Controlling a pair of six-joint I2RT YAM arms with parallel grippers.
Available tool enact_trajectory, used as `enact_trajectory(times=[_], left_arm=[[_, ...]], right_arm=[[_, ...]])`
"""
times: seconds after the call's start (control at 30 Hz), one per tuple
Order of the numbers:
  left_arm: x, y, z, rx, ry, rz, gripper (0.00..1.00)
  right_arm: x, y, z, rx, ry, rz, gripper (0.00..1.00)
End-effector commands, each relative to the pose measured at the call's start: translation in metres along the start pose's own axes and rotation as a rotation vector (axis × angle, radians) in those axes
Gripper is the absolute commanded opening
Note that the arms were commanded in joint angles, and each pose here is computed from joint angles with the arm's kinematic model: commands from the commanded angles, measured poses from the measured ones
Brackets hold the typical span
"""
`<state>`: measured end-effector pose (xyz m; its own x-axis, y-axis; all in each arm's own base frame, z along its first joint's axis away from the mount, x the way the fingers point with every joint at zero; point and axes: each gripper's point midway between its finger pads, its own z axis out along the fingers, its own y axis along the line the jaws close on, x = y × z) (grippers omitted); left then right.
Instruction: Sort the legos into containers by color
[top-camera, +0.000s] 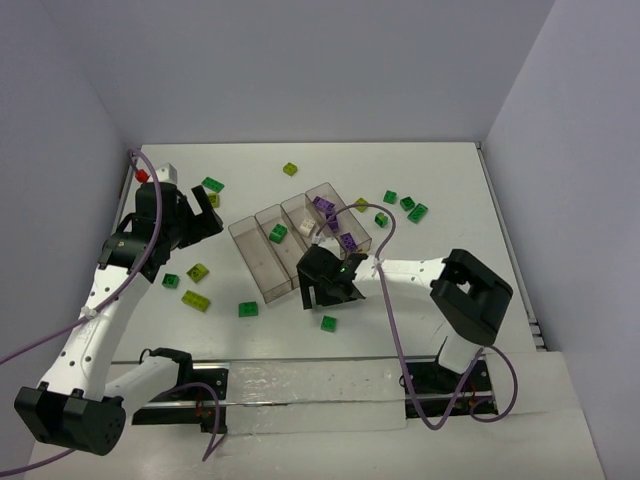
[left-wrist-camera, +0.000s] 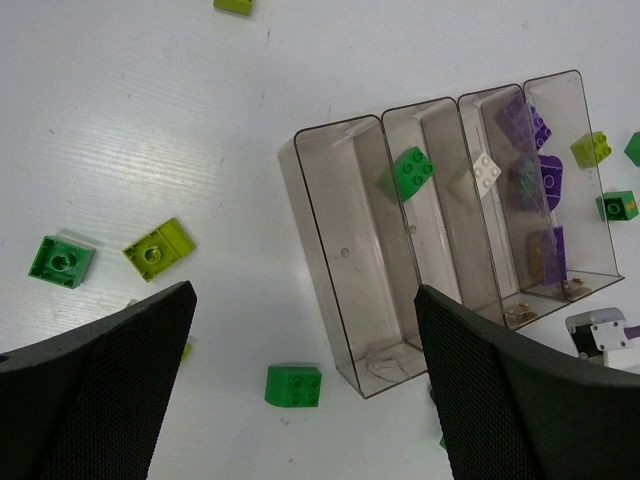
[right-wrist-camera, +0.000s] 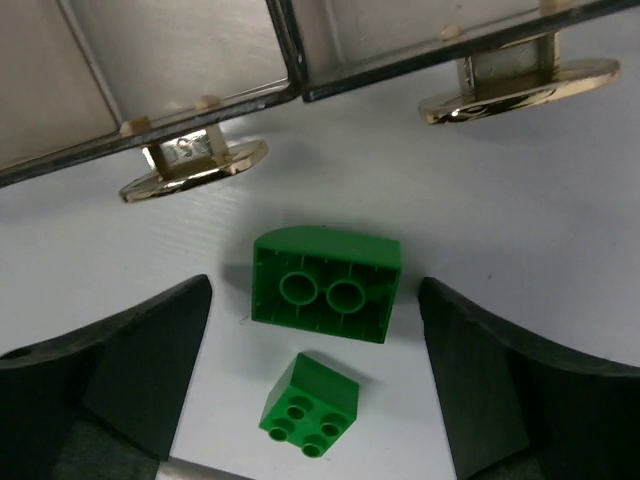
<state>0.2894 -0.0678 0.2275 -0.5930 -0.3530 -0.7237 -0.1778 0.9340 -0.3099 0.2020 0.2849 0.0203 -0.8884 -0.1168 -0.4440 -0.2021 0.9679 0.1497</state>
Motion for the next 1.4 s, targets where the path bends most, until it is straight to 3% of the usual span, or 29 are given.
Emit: enact_trajectory(times=[0.0,0.1,0.27,0.3,0.5,0.7,1.0,1.37], left_arm=[[-0.018,-0.009,-0.009,0.024,-0.051,0.000,0.99],[-0.019,-0.009,-0.009,0.025,-0.055,0.001,0.99],[-0.018,-0.010,-0.009,0.029,-0.052,0.002,0.99],[-0.018,-0.010,-0.008,0.029,-0.052,0.001,0.99],[-0.017,-0.009,-0.007,0.026,-0.054,-0.004,0.99],[-0.015,-0.007,-0.006,0.019,-0.051,-0.013,0.99],[-0.021,-0.005,-0.016,0.012,-0.074,-0.004,0.99],[-0.016,-0.001,-0.015,0.002,-0.061,0.003,0.99]], right_arm=[[-0.023,0.008,0.002,0.026,-0.073,0.016,0.81],[-0.023,0.007,0.003,0.031,-0.074,0.015,0.69],[-0.028,0.004,-0.010,0.032,-0.100,0.019,0.38],[-0.031,0.003,-0.015,0.035,-0.109,0.019,0.37],[-0.064,-0.007,-0.070,0.053,-0.234,0.026,0.37],[-0.130,0.019,-0.099,0.028,-0.361,-0.009,0.39],[-0.215,0.070,-0.064,-0.022,-0.410,-0.026,0.41],[-0.247,0.094,0.002,-0.040,-0.363,-0.026,0.48]])
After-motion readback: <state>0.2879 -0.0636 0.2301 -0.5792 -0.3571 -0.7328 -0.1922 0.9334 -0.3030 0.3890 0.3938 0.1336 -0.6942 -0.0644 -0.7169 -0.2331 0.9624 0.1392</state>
